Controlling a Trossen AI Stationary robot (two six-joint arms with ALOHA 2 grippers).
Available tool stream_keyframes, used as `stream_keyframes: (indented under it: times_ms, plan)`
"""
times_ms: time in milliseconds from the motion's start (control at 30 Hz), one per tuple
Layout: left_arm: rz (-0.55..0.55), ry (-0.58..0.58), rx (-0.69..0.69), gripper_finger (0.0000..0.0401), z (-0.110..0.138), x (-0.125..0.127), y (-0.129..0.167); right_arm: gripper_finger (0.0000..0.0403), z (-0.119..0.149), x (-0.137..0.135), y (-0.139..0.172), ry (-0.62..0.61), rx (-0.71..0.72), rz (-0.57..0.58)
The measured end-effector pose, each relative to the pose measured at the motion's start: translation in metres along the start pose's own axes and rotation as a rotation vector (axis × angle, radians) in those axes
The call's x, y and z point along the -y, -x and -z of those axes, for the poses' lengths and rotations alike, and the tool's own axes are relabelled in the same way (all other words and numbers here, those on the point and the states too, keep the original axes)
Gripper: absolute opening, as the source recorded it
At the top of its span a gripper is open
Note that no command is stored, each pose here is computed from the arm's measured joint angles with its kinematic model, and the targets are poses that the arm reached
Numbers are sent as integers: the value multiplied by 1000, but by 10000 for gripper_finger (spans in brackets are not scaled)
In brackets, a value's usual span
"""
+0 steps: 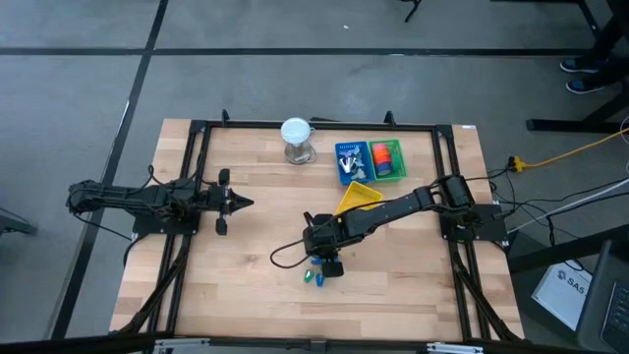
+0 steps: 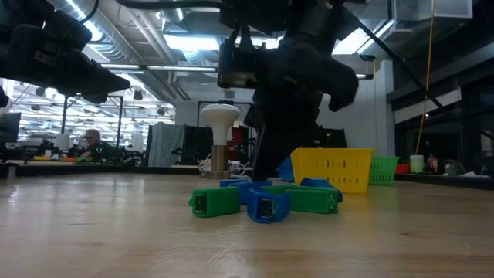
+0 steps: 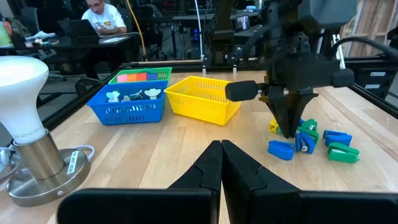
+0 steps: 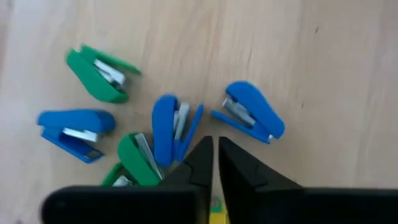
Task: Pick and place Stapler, Stapler remover, tape
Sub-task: Put the blue stapler into the yellow bin
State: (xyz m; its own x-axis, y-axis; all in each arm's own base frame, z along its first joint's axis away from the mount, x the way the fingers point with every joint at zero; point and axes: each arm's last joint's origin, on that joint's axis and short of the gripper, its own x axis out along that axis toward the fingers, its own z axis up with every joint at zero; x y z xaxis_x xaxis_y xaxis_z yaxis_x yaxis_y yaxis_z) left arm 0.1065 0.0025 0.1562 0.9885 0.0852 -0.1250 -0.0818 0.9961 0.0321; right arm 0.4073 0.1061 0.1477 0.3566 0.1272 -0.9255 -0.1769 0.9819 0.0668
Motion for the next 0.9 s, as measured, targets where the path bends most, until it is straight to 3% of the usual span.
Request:
stream_keyframes:
  times_ms: [333,467,600,900]
  plan:
    - [0,0,0,1,0,0,0,207,-3,-1,3,-25,10,-10]
    - [0,0,0,1,0,0,0,253,-3,-1,1,-1,32,-14]
    - [0,0,0,1,0,0,0,258,0,-4,-4,5,50,-20]
    - [0,0,0,1,0,0,0,217,1,-6,-5,11,48,-22]
